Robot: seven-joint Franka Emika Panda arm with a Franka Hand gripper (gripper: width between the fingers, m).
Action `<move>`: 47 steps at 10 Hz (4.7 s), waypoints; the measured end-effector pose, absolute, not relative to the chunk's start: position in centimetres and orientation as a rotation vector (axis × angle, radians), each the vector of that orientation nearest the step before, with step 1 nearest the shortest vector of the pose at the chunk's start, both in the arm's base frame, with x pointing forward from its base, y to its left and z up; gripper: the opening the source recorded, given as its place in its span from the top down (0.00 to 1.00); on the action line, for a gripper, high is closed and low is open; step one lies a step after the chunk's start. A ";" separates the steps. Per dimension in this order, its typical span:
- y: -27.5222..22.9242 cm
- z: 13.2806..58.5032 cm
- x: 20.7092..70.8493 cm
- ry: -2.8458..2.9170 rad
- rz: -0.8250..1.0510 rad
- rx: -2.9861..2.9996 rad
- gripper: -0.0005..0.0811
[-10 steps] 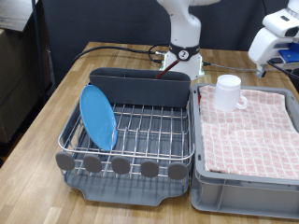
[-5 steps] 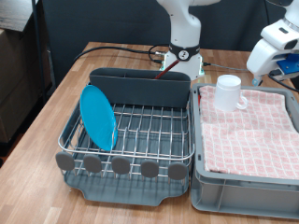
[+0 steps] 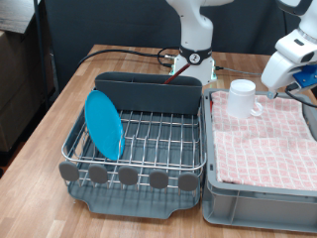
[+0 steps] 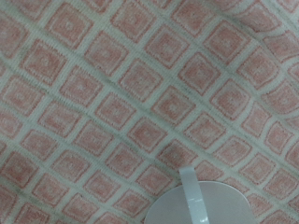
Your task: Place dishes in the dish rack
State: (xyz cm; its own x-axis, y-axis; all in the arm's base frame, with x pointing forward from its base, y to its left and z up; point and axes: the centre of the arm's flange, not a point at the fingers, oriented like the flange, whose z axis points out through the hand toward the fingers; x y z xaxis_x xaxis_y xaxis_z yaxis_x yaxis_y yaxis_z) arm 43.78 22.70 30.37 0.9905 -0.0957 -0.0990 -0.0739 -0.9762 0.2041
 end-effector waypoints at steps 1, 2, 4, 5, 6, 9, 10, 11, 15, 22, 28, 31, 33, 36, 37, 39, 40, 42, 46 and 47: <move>22.5 29.9 43.7 -0.123 -0.167 2.933 0.01; 22.3 29.5 43.5 -0.110 -0.176 2.932 0.01; 21.8 28.6 43.1 -0.080 -0.186 2.934 0.01; 21.5 28.1 42.9 -0.069 -0.184 2.935 0.01; 21.2 27.7 42.6 -0.054 -0.183 2.939 0.01; 20.0 26.4 42.1 -0.012 -0.179 2.950 0.01; 19.5 26.1 42.0 0.000 -0.184 2.951 0.01; 19.0 25.8 41.8 0.010 -0.187 2.953 0.01; 17.5 25.0 41.1 0.040 -0.154 2.950 0.02; 17.4 25.1 40.8 0.043 -0.145 2.952 0.87; 18.3 28.2 43.0 -0.045 -0.139 2.971 0.91; 18.9 31.8 44.2 -0.231 -0.040 2.990 0.91; 18.9 34.8 44.7 -0.394 0.036 2.960 0.91; 18.4 37.1 44.7 -0.496 0.143 2.910 0.91; 18.2 37.0 44.9 -0.502 0.157 2.907 0.91; 16.4 37.0 45.8 -0.656 0.171 2.910 0.91; 14.9 37.0 46.5 -0.727 0.191 2.910 0.91; 11.6 37.1 47.8 -0.835 0.226 2.906 0.91; 5.5 38.1 50.2 -0.933 0.318 2.909 0.91; 4.3 38.4 51.0 -0.954 0.354 2.910 0.91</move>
